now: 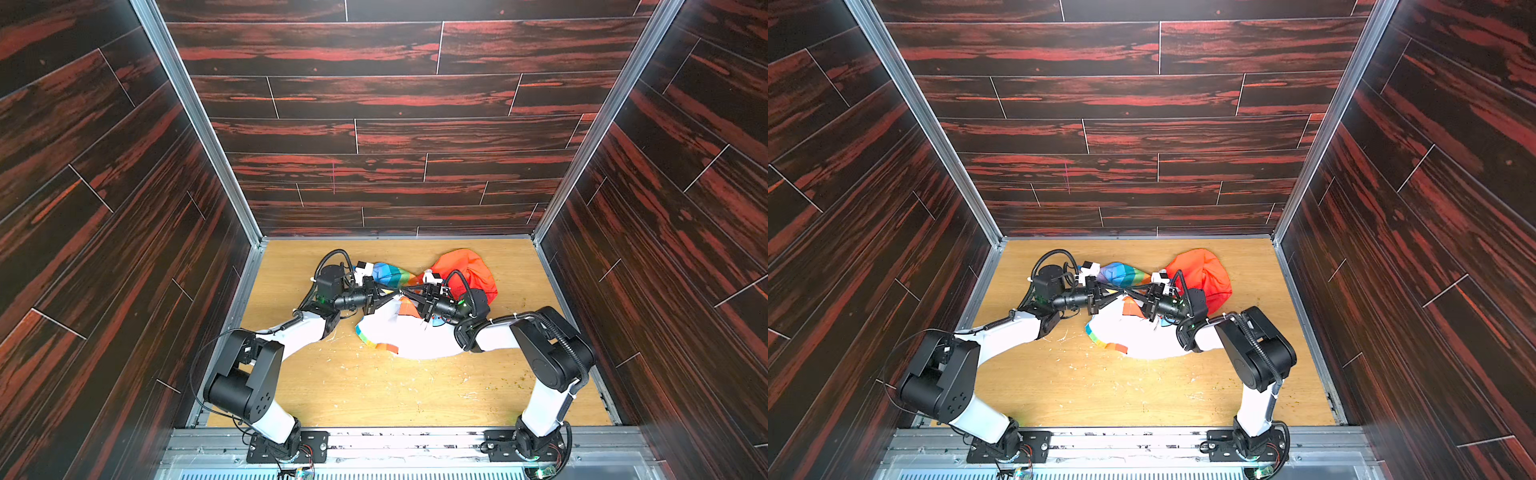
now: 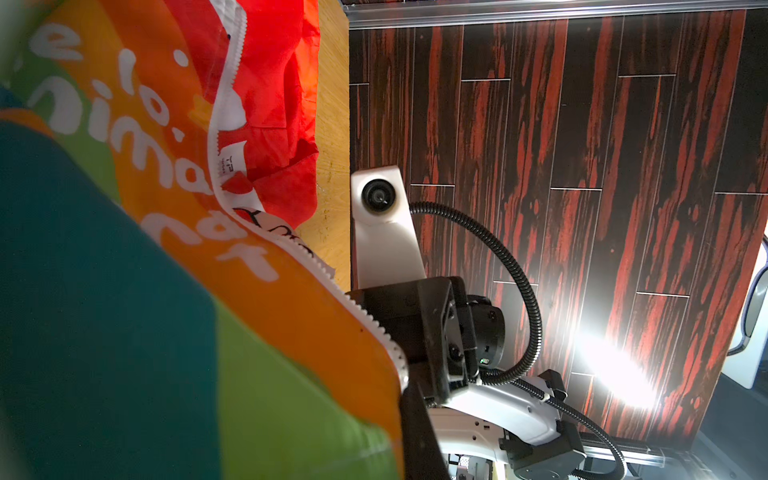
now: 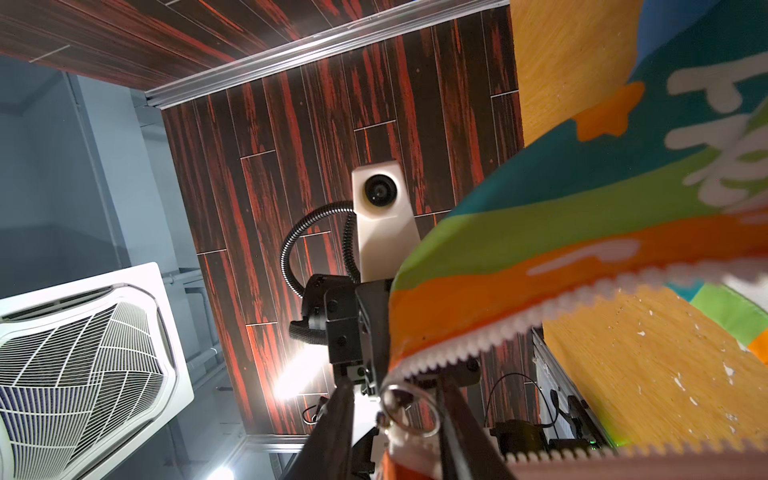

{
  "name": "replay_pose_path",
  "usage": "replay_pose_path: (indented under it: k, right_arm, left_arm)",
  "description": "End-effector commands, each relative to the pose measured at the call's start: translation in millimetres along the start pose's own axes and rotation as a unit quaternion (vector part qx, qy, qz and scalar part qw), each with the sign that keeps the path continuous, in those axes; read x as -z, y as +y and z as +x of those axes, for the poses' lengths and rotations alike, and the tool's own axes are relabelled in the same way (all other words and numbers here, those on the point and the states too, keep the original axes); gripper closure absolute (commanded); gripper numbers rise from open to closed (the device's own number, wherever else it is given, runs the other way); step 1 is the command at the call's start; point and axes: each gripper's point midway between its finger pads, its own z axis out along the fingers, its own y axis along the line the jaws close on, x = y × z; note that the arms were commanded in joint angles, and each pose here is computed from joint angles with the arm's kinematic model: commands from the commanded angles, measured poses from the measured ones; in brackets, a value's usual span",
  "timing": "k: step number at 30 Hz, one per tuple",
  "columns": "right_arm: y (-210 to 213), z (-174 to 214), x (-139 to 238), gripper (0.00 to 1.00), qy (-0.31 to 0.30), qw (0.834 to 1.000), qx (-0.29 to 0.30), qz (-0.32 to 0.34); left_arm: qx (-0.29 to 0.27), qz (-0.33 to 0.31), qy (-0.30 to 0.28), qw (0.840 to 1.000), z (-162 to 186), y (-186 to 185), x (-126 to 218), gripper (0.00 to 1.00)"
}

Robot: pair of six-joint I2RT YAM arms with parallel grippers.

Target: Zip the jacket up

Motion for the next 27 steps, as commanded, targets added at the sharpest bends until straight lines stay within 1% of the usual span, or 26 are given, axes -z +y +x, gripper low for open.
replay_pose_path:
  k: [1, 11, 22, 27]
  right_arm:
    - [25.9, 7.9, 4.7, 0.67, 0.002, 0.999, 0.029, -0.032]
    - [22.8, 3.7, 9.4, 0.75, -0.008, 0.999, 0.027, -0.026]
    - [20.5, 2.7, 8.2, 0.85, -0.004, 0.999, 0.028, -0.020]
    - [17.9, 1.6, 8.4, 0.86, -0.004, 0.999, 0.028, -0.016]
  left_arm:
    - [-0.015, 0.012, -0.006, 1.000, 0.5, -9.5, 5.9, 1.00]
    - [-0.013, 0.013, -0.004, 1.000, 3.9, -9.5, 8.2, 1.00]
    - [-0.012, 0.013, -0.004, 1.000, 4.1, -9.7, 8.8, 1.00]
    - [-0.012, 0.014, -0.003, 1.000, 4.8, -10.5, 9.2, 1.00]
